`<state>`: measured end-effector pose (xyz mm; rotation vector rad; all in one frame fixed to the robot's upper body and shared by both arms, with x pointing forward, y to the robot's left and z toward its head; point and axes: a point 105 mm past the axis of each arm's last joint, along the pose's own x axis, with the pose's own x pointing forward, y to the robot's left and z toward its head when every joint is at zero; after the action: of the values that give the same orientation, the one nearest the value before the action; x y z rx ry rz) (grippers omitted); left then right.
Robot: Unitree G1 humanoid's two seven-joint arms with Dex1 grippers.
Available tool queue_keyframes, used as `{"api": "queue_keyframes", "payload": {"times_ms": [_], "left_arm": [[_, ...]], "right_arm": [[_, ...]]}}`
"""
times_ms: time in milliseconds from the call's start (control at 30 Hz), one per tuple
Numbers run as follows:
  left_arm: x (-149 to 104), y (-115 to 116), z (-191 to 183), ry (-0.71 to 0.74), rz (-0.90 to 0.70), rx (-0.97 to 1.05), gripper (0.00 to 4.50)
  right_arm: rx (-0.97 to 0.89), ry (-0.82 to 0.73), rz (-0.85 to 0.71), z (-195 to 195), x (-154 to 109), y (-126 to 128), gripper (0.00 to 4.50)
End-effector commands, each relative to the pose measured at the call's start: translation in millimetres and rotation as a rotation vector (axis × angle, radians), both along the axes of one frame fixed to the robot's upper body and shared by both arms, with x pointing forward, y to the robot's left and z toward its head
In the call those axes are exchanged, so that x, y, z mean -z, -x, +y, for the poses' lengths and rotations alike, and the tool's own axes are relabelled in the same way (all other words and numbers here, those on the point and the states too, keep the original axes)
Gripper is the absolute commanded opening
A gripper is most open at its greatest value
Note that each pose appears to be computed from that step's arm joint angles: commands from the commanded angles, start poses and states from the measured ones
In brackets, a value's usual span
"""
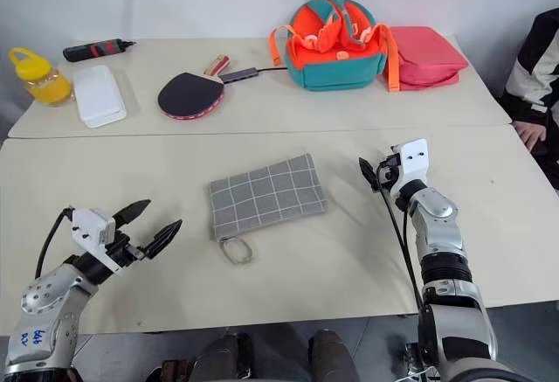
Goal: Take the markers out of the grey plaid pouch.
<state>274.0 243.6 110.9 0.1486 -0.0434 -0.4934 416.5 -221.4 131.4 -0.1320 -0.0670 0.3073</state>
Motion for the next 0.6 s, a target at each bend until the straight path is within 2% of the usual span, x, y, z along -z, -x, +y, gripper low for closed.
{"api": "queue_keyframes", "payload": {"times_ms": [33,133,367,500,600], "left_arm": [[-9.4,0.2,-4.0,-0.015,-0.04,0.018,4.48],[-12.9,0.4,-6.6,-0.088,-0.087,0.009,4.48],[-13.4,2.1,-10.2,-0.05,-0.082,0.044,4.48],[-15.8,3.0,-10.1,-0.043,-0.092,0.053,4.5],[-16.3,2.8,-10.5,-0.059,-0.103,0.062,4.5]], "right_arm": [[0.006,0.013,-0.071,-3.8,-18.9,1.7,4.5],[0.004,0.029,-0.066,-2.6,-16.6,2.2,4.5],[-0.026,0.01,-0.096,5.7,-24.9,2.4,4.5],[-0.161,-0.019,-0.136,36.9,-39.8,9.0,3.69],[-0.289,-0.081,-0.166,78.4,-52.4,19.2,2.57]]}}
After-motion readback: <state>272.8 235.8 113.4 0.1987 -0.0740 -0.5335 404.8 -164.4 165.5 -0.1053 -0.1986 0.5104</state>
